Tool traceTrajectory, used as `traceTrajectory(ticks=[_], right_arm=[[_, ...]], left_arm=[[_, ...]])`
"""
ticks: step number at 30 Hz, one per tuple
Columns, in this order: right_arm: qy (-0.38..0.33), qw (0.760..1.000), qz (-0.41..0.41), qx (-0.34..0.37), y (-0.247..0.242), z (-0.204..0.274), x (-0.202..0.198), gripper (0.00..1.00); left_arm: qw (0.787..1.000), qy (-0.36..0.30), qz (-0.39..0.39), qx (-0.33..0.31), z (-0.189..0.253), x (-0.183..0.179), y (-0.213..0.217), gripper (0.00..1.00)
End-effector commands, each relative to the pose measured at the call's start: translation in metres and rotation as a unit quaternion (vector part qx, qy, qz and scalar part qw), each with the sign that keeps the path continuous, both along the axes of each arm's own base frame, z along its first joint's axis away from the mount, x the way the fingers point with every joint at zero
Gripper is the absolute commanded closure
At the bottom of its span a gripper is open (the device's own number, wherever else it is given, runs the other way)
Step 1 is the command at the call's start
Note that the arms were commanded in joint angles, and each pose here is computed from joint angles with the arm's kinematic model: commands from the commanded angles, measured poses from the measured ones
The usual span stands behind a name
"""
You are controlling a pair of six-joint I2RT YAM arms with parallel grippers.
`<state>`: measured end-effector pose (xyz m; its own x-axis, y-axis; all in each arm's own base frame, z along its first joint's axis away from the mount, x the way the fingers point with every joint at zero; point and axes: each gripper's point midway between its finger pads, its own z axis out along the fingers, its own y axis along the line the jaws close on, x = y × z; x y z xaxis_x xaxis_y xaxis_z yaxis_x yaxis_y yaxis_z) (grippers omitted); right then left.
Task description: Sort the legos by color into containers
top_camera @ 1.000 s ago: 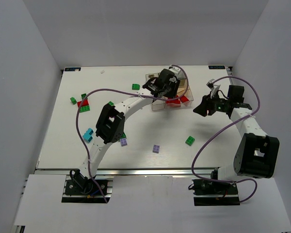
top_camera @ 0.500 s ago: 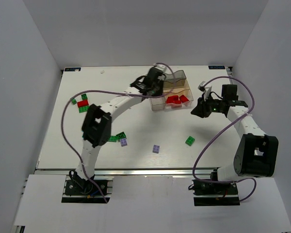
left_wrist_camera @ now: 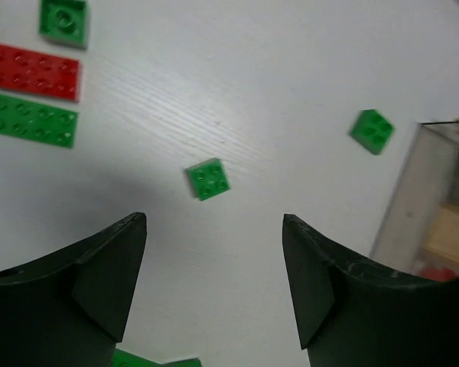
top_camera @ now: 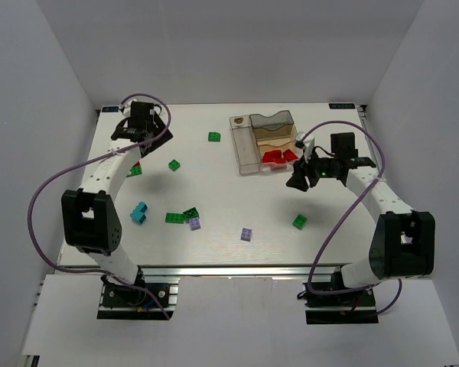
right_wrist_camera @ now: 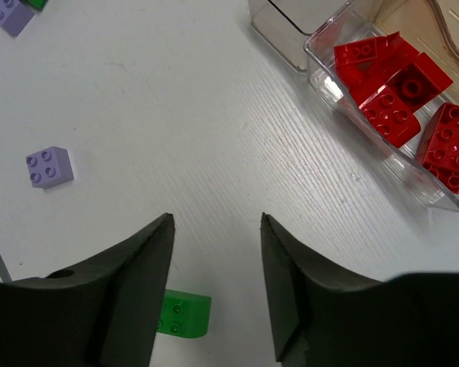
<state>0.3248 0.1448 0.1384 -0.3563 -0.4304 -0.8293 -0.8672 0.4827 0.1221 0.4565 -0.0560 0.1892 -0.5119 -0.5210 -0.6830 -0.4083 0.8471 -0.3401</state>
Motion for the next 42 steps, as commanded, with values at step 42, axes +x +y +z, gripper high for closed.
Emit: traceTrajectory(ticks=[42], right_arm=[[-0.047,0.999,-0.024,0.01,0.005,0.036,0.027,0.32]], left_arm=[[0.965,0.209,-0.05,0.149,-0.133,0.026,0.149,0.02]])
